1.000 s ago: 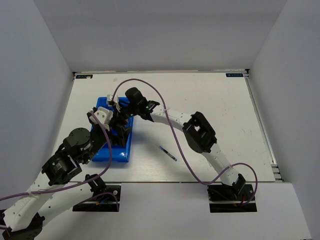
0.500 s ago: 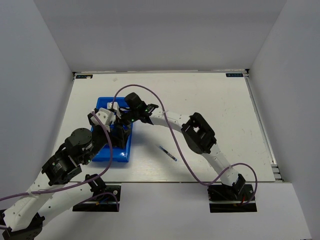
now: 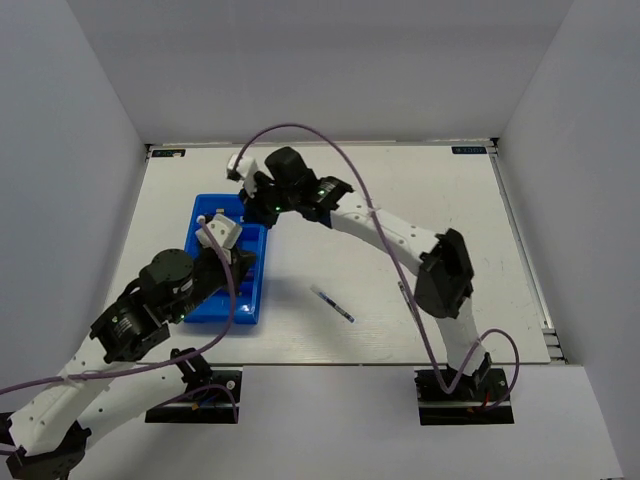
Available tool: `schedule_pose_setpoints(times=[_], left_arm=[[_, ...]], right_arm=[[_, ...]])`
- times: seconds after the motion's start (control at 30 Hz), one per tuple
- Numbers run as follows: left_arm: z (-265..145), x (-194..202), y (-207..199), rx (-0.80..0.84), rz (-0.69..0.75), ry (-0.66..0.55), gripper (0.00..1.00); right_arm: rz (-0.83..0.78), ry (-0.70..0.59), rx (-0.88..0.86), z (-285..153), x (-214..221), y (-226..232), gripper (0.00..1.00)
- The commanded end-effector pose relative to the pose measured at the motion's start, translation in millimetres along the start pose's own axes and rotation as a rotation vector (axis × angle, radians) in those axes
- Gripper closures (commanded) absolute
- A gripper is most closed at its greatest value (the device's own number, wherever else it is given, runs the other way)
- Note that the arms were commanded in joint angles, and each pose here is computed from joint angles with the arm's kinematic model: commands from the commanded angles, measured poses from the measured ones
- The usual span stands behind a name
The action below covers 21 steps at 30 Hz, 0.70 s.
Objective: Sort the stationery into containers
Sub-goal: Grab a piece of stationery with the left arm
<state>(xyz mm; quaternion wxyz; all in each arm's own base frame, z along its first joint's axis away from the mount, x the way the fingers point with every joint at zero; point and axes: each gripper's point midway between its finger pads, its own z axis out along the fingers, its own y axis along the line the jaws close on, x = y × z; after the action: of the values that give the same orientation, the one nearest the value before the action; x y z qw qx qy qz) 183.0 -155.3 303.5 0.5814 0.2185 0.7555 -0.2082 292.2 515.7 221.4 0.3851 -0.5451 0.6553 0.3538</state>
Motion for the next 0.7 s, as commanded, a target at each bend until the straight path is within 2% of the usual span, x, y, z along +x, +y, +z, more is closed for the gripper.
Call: schedule_pose_setpoints(times=[0.0,0.03,0.07,0.1,0.13,0.17,0.2,0.23,0.27,0.3,0.33,0.37,0.4,0.43,0.47,0.5,0.53,0.57,0.6,0.67], left_arm=[[12.2,6.2,-18.1,0.072,-0.040,0.057,1.00],[22.0,17.5,-20.3,0.063,-0.045,0.134,1.00],[22.6,26.1,-19.2,0.045,-0.063,0.186,0.99],[25.3,29.6,-21.2,0.014,-0.166,0.219,0.97],[32.1,44.1,-20.0,-0.039,-0.185,0.344,0.97],[35.4,48.7,-19.2,-0.087,-0.245,0.388,0.97],[45.5,50.5,-20.4,-0.117,-0.265,0.449,0.94],[52.6,59.1,-23.1,-0.150,-0.292,0.531,0.87],[53.1,64.4,-23.2,-0.183,-0.326,0.570,0.72],[61.8,72.5,-21.6,-0.229,-0.344,0.612,0.58],[69.3,84.6,-18.9,-0.315,-0.432,0.632,0.47],[76.4,95.6,-17.0,-0.347,-0.459,0.636,0.31],[86.2,94.8,-21.0,-0.336,-0.503,0.607,0.29],[91.1,113.7,-21.3,-0.386,-0.575,0.628,0.29],[102.6,110.0,-24.8,-0.375,-0.623,0.585,0.32],[104.8,113.6,-26.3,-0.384,-0.648,0.586,0.35],[108.7,117.6,-29.1,-0.423,-0.750,0.572,0.40],[116.5,124.7,-34.0,-0.438,-0.783,0.589,0.55],[120.0,126.9,-37.4,-0.466,-0.845,0.593,0.60],[126.3,140.6,-46.9,-0.547,-0.893,0.664,0.68]], right_arm=[[0.067,0.200,0.323,-56.1,47.7,-47.6,1.00],[0.054,0.215,0.480,-89.2,45.0,-69.9,1.00],[0.066,0.319,0.488,-92.7,89.4,-68.5,1.00],[0.071,0.358,0.513,-106.3,102.7,-75.4,1.00],[0.072,0.374,0.559,-133.2,102.2,-80.3,0.78],[0.094,0.436,0.547,-141.0,126.9,-75.9,0.66],[0.126,0.471,0.555,-156.9,139.1,-79.5,0.59],[0.166,0.456,0.535,-176.9,135.3,-72.8,0.51],[0.205,0.510,0.515,-187.1,156.2,-65.3,0.34],[0.237,0.498,0.523,-200.8,154.1,-63.7,0.30],[0.302,0.497,0.447,-208.6,160.0,-48.8,0.28],[0.342,0.519,0.442,-217.0,167.1,-42.2,0.40],[0.441,0.520,0.451,-227.3,178.8,-33.1,0.55],[0.472,0.493,0.485,-240.7,176.7,-33.0,0.69],[0.489,0.457,0.519,-250.8,172.3,-31.5,0.88],[0.557,0.503,0.544,-257.5,198.3,-24.2,0.88],[0.589,0.487,0.573,-261.7,201.0,-23.6,0.88],[0.605,0.429,0.606,-273.2,192.5,-19.7,0.85],[0.648,0.475,0.651,-280.8,218.5,-16.4,0.83],[0.661,0.422,0.714,-291.3,223.5,-15.9,0.77]])
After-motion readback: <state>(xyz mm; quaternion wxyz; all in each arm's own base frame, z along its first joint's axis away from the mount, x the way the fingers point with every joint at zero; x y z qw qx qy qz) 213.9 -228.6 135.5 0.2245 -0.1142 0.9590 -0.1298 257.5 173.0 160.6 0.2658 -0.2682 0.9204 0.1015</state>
